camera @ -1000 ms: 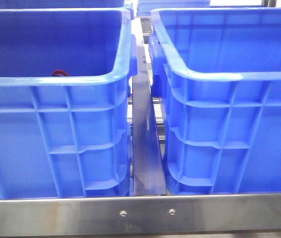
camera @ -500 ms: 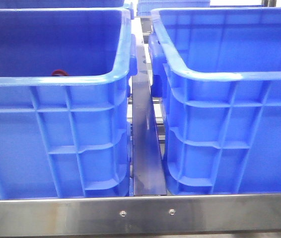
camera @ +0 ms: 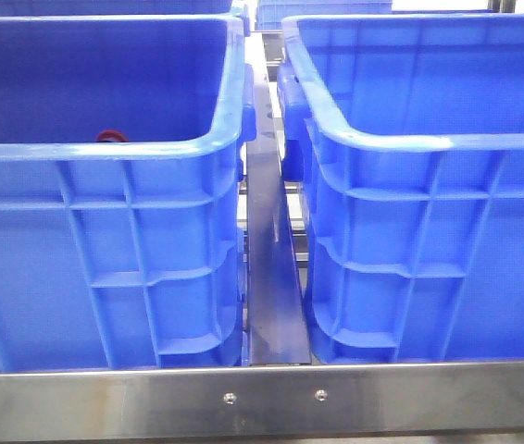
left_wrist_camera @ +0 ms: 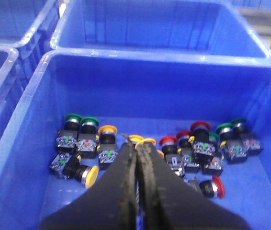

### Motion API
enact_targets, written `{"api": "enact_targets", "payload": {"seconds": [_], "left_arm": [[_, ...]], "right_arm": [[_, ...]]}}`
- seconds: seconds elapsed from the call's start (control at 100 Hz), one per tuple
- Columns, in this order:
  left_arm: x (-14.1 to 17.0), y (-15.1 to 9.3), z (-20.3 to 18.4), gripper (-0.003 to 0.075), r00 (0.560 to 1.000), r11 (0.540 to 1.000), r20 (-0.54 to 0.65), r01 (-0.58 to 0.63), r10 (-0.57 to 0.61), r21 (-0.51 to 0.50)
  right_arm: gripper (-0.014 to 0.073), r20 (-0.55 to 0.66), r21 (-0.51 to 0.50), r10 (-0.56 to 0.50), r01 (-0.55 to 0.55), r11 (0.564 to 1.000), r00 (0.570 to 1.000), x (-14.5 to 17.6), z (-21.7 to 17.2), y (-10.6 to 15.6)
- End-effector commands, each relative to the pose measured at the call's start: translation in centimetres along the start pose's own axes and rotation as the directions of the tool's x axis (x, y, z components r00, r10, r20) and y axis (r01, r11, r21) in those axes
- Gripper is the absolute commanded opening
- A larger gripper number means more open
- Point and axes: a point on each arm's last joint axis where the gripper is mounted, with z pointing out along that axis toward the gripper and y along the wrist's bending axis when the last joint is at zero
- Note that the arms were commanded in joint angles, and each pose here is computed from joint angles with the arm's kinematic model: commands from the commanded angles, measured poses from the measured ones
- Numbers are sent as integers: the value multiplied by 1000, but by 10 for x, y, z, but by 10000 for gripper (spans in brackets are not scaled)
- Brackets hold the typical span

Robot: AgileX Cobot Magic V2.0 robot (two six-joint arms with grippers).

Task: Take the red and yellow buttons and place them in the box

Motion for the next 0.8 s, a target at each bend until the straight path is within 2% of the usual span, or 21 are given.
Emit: {"api": "enact_targets", "payload": {"seconds": [0.0,0.12,0.24,0.56,0.66,0.79], "left_arm": [[-33,-3,10,-19,1000,1000,-19,-14,14,2],[-54,-6,32,-19,992,999,-124,-36,36,-4],[-62,-7,60,-19,976,999,-213,-40,37,-9],[-53,-9,103,-8,938,999,-346,-41,35,-12],[-53,-9,103,76,937,999,-348,-41,35,-12],[-53,-9,103,319,937,999,-348,-41,35,-12]], "right_arm": [[-105,115,-2,-12,13,1000,993,-13,-3,1],[-105,115,-2,-12,13,1000,993,-13,-3,1],[-105,115,-2,-12,13,1000,993,-13,-3,1],[-105,115,-2,-12,13,1000,993,-13,-3,1],[-105,115,-2,-12,13,1000,993,-13,-3,1],[-105,115,-2,-12,13,1000,993,-13,-3,1]]}}
